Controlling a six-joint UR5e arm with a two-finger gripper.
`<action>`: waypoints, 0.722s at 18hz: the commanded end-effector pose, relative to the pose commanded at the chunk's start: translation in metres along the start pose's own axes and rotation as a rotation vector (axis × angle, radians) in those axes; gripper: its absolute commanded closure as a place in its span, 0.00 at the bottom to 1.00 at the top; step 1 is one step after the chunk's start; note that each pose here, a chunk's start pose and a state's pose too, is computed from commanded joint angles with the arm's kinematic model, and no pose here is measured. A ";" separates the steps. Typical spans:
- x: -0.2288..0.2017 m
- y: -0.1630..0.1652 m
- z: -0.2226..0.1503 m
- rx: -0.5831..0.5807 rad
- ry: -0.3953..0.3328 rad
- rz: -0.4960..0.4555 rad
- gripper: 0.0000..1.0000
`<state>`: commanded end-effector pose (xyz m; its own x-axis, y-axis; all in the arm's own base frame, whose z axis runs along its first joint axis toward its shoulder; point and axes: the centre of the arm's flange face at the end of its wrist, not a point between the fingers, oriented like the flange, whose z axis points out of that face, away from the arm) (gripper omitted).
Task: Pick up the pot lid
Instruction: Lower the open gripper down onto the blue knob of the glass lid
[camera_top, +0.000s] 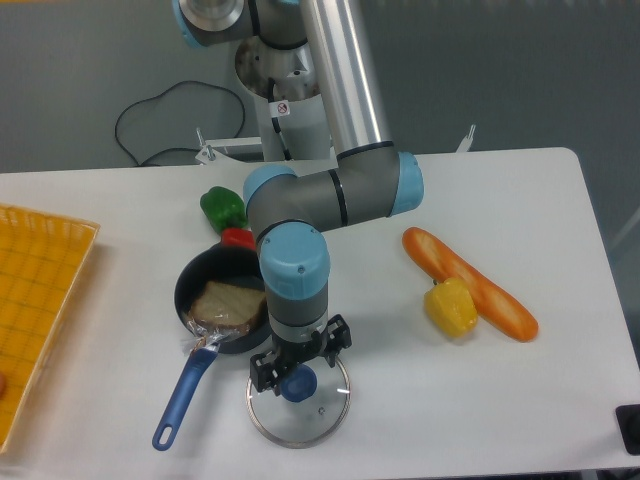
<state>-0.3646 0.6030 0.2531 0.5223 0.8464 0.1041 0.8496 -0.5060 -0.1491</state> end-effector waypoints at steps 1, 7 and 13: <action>0.000 0.000 0.003 -0.001 0.000 0.000 0.00; 0.000 0.000 0.011 -0.005 0.010 -0.002 0.00; -0.002 -0.001 0.012 -0.008 0.018 -0.003 0.00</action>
<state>-0.3670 0.6039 0.2416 0.5207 0.8450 0.1218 0.8518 -0.5046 -0.1407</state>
